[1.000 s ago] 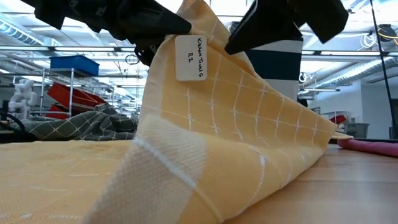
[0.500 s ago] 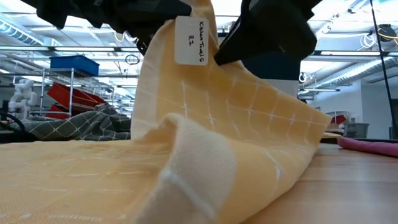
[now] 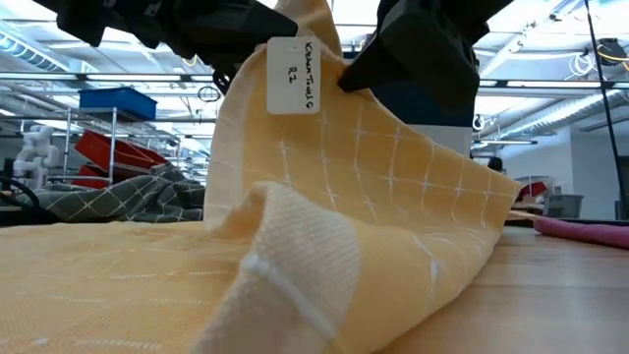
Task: Fold towel
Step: Fold the yellow towel
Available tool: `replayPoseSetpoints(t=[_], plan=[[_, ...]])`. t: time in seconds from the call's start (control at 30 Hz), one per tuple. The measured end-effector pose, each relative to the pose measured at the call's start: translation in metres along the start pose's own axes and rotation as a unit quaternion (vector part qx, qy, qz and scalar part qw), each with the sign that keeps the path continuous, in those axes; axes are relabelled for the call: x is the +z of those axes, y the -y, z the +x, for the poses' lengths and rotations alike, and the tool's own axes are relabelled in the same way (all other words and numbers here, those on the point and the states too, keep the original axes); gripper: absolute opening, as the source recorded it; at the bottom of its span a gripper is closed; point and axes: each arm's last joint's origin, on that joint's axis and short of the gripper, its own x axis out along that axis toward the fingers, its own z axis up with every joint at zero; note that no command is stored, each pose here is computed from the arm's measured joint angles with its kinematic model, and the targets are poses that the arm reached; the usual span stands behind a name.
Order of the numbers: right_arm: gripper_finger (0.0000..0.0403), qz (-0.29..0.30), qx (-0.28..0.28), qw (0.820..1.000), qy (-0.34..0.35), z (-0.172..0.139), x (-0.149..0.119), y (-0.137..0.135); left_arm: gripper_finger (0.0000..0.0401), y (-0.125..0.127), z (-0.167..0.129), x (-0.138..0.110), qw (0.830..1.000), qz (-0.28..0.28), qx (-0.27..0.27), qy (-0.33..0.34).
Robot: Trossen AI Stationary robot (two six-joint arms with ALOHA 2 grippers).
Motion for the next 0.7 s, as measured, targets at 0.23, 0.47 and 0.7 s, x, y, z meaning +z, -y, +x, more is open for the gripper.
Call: replayPoseSetpoints(t=[0.23, 0.47, 0.7], plan=[[0.0002, 0.013, 0.041, 0.999, -0.005, -0.008, 0.003, 0.004, 0.0047, 0.004, 0.000, -0.006, 0.999, 0.031, -0.003, -0.025], [0.0001, 0.066, 0.128, 0.989, -0.042, -0.020, 0.007, 0.027, 0.0147, 0.013, -0.002, -0.014, 0.993, 0.106, 0.019, -0.051], [0.0000, 0.101, 0.201, 0.973, -0.052, -0.035, 0.015, 0.053, 0.0207, 0.018, -0.005, -0.018, 0.973, 0.190, 0.115, -0.060]])
